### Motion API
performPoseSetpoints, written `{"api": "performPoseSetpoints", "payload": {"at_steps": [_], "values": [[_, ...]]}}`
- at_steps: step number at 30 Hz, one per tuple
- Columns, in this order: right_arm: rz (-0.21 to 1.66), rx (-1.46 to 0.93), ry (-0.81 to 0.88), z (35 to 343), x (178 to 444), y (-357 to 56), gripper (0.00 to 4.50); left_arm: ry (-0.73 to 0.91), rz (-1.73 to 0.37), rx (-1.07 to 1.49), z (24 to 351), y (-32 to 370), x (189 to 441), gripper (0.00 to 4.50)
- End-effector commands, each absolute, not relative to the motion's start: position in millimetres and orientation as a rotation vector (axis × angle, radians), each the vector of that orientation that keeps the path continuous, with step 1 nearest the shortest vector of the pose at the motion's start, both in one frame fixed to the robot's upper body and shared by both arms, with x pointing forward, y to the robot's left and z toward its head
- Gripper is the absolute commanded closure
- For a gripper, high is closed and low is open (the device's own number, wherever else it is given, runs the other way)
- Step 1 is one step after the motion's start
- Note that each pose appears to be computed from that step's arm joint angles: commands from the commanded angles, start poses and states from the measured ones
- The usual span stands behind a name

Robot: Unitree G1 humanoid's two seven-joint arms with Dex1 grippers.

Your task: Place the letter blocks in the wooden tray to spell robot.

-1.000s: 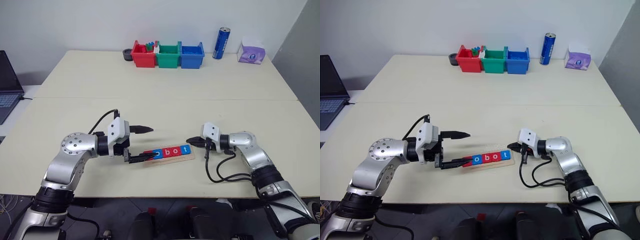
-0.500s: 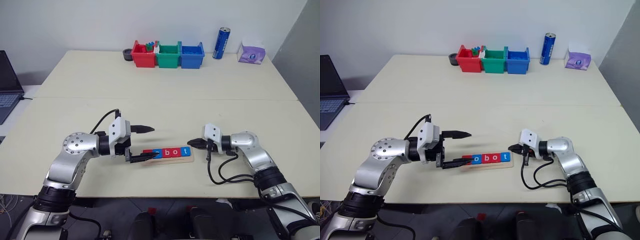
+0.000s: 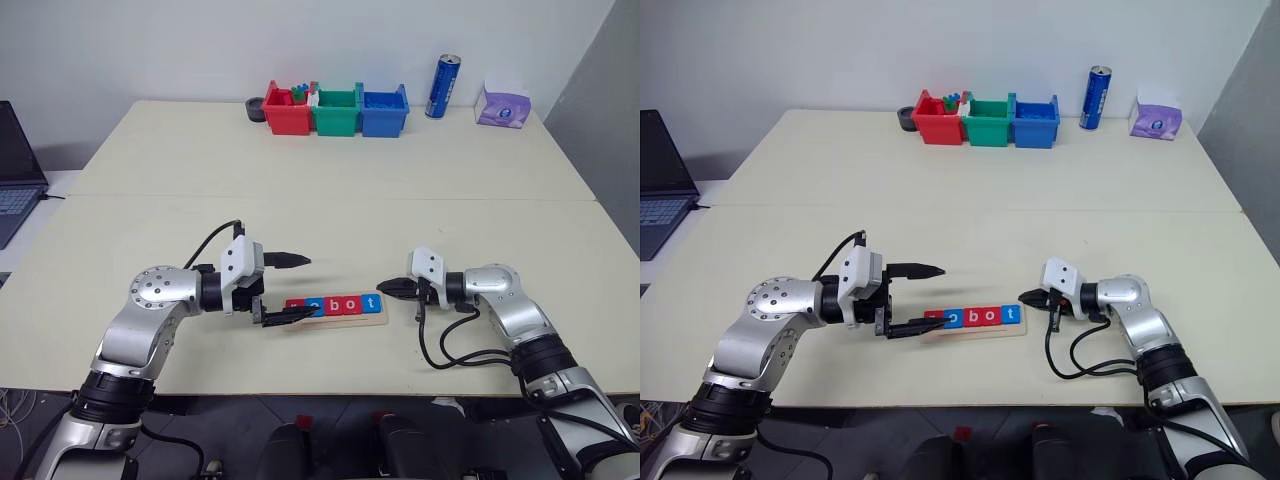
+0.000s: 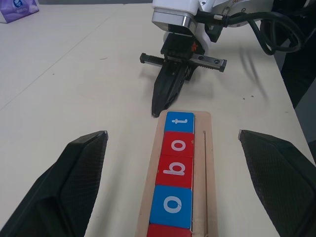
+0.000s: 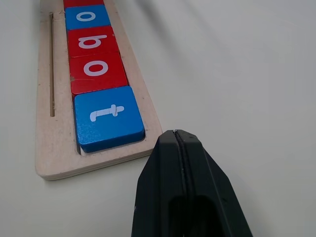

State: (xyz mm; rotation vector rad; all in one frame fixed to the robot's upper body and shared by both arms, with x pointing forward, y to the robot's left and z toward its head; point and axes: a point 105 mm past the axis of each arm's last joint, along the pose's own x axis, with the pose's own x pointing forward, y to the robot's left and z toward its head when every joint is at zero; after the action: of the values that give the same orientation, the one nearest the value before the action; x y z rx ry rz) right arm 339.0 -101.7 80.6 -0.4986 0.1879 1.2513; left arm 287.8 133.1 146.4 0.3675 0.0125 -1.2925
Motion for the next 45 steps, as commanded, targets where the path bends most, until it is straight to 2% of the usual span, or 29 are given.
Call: {"api": "performPoseSetpoints", "payload": {"at_steps": [1,9,14,15,17,23,28,36,45], "values": [[1.258,-0.518,0.174,86,338,-103,4.46,-0.031,-1.305,0.397,156,129,288,0.0],[1.231,-0.519,0.164,91,342,-107,4.46,-0.031,-1.303,0.398,155,130,288,0.0],[1.215,-0.487,0.158,115,340,-121,4.46,-0.022,-1.285,0.409,156,138,288,0.0],[1.232,-0.477,0.171,120,336,-124,4.31,-0.017,-1.279,0.412,157,141,288,0.0],[1.281,-0.451,0.202,130,322,-128,3.91,0.001,-1.273,0.411,157,148,284,0.0],[1.366,-0.386,0.263,148,288,-123,1.91,0.128,-1.233,0.369,148,171,263,0.0],[1.313,-0.414,0.306,138,287,-122,0.22,0.166,-1.139,0.375,151,186,258,0.0],[1.321,-0.402,0.315,134,284,-118,0.22,0.23,-1.084,0.401,144,192,249,0.0],[1.313,-0.412,0.308,133,285,-119,0.22,0.218,-1.106,0.408,146,188,248,0.0]]}}
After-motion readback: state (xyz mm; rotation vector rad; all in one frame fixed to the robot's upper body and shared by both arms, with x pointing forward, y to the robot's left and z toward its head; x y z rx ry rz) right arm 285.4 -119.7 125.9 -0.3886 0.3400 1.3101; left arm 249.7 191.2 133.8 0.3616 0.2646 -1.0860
